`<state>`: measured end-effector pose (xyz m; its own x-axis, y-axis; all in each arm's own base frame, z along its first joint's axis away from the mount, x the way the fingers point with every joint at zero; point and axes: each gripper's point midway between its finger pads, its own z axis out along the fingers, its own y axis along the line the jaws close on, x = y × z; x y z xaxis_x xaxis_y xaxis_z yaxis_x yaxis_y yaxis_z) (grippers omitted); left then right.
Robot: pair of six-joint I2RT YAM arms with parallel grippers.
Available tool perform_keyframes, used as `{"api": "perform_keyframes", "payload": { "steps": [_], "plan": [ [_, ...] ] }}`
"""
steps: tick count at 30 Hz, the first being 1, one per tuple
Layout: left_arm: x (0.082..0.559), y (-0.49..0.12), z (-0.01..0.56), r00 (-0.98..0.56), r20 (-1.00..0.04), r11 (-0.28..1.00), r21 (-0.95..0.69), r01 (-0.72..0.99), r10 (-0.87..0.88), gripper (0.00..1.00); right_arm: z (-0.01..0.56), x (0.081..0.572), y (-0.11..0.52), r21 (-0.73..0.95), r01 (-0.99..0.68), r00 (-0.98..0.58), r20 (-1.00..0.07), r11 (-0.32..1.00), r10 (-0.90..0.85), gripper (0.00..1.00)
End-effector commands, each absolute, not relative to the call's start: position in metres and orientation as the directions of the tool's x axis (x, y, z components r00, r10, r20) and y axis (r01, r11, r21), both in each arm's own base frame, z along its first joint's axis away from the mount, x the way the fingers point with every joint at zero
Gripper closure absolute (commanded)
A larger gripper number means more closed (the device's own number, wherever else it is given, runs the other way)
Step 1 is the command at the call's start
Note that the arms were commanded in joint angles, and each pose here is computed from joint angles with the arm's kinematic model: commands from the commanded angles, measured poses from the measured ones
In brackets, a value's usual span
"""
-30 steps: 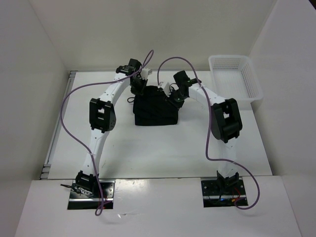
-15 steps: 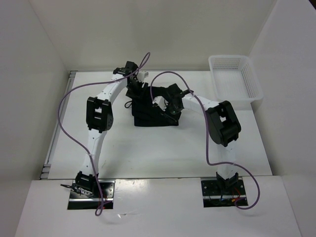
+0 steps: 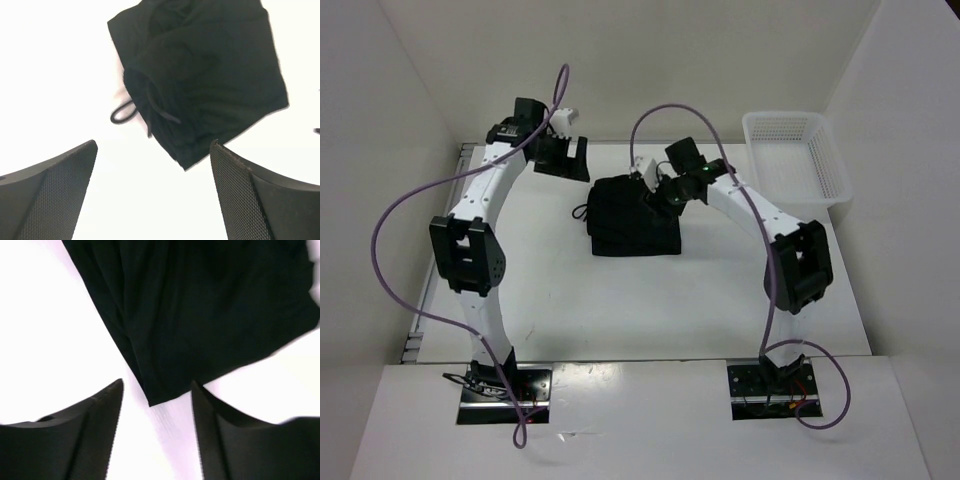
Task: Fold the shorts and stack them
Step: Fold the shorts
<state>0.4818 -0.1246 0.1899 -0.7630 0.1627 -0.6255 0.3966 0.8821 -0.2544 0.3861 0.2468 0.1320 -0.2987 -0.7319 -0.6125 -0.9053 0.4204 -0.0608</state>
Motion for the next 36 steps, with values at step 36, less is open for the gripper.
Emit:
{"api": "perform_keyframes", "payload": {
  "steps": [36],
  "plan": [
    [0.415, -0.135, 0.119, -0.800, -0.576, 0.830, -0.353, 0.432, 0.171, 0.00, 0.207, 0.513, 0.101, 0.054, -0.507, -0.435, -0.878, 0.860, -0.201, 0.31]
  ]
}}
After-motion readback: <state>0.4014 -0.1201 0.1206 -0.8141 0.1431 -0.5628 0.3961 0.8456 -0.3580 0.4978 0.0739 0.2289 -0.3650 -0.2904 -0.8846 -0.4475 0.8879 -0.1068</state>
